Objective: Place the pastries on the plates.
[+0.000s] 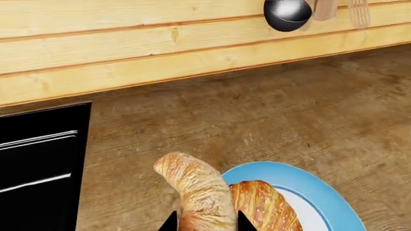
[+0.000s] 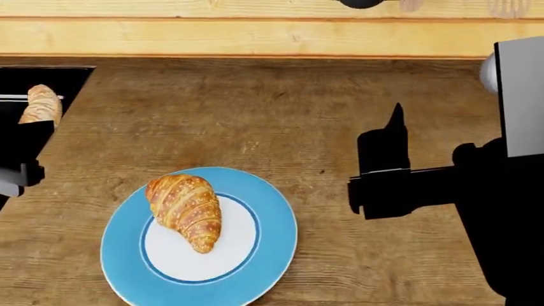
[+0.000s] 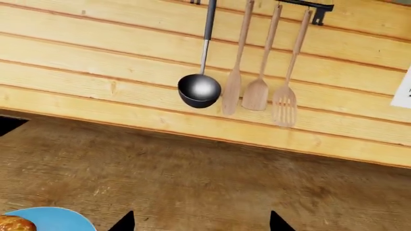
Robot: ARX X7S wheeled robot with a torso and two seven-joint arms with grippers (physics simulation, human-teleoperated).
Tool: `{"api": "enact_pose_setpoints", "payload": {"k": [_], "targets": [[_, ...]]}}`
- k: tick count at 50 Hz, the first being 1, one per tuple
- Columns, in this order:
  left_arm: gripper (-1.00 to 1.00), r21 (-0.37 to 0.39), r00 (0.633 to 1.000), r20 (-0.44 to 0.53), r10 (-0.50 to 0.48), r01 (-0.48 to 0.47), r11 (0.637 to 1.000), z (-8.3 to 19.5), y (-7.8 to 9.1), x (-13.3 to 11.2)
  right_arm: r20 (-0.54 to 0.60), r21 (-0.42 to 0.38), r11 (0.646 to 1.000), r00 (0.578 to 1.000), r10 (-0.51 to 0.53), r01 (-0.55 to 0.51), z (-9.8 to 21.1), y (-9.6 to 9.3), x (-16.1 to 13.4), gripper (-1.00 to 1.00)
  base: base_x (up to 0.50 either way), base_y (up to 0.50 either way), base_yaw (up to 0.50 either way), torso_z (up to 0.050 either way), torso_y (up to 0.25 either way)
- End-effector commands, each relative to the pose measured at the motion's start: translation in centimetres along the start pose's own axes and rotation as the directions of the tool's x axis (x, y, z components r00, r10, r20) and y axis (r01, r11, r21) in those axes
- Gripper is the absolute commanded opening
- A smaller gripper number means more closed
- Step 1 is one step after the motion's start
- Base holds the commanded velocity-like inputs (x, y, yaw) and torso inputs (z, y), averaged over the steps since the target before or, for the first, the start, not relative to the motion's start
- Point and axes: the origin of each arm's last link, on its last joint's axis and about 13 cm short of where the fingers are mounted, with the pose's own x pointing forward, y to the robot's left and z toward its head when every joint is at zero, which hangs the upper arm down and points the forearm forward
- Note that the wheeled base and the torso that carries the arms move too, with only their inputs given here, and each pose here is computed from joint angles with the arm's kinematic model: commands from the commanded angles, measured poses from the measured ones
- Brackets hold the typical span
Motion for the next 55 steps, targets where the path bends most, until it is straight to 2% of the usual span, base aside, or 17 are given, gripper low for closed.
{"api": "enact_pose_setpoints", "payload": {"k": [1, 5, 10, 11, 12, 13, 15, 55], "targets": [[-1.00, -0.011, 1.000, -0.002, -0.002, 0.002, 1.000, -0.28, -0.21, -0.70, 0.008, -0.003, 1.000, 1.000, 0.005, -0.005, 0.03, 0.03, -0.19, 1.00, -0.50, 0.00, 0.00, 0.000, 0.000], [-1.00, -0.009, 1.000, -0.004, 0.000, 0.000, 1.000, -0.40, -0.27, -0.76, 0.014, -0.003, 1.000, 1.000, 0.008, -0.008, -0.03, 0.06, -0.19, 1.00, -0.50, 0.00, 0.00, 0.000, 0.000], [-1.00, -0.010, 1.000, -0.007, 0.002, -0.003, 1.000, -0.41, -0.19, -0.81, 0.050, 0.021, 1.000, 0.999, 0.008, -0.010, 0.08, -0.01, -0.25, 1.00, 0.00, 0.00, 0.00, 0.000, 0.000], [-1.00, -0.012, 1.000, -0.007, 0.002, -0.002, 1.000, -0.42, -0.19, -0.81, 0.063, -0.030, 1.000, 0.998, 0.012, -0.010, 0.07, 0.09, -0.30, 1.00, 0.00, 0.00, 0.00, 0.000, 0.000], [-1.00, -0.012, 1.000, -0.007, 0.001, -0.002, 1.000, -0.42, -0.18, -0.80, 0.063, -0.031, 0.999, 0.998, 0.012, -0.010, 0.07, 0.11, -0.31, 1.00, 0.00, 0.00, 0.00, 0.000, 0.000], [-1.00, -0.011, 1.000, -0.008, 0.001, -0.002, 1.000, -0.42, -0.16, -0.79, 0.068, -0.061, 0.998, 0.998, 0.020, -0.016, 0.09, 0.16, -0.36, 1.00, 0.00, 0.50, 0.00, 0.000, 0.000], [-1.00, -0.010, 1.000, -0.008, 0.001, -0.001, 1.000, -0.38, -0.15, -0.82, 0.073, -0.072, 0.997, 0.997, 0.021, -0.016, 0.19, 0.18, -0.39, 1.00, 0.00, 0.50, 0.00, 0.000, 0.000], [-1.00, -0.014, 1.000, -0.016, -0.007, 0.007, 1.000, -0.60, 0.23, -0.06, 0.064, -0.066, 0.998, 0.998, 0.012, -0.008, -0.04, 0.30, 0.28, 1.00, 0.00, 0.50, 0.00, 0.000, 0.000]]}}
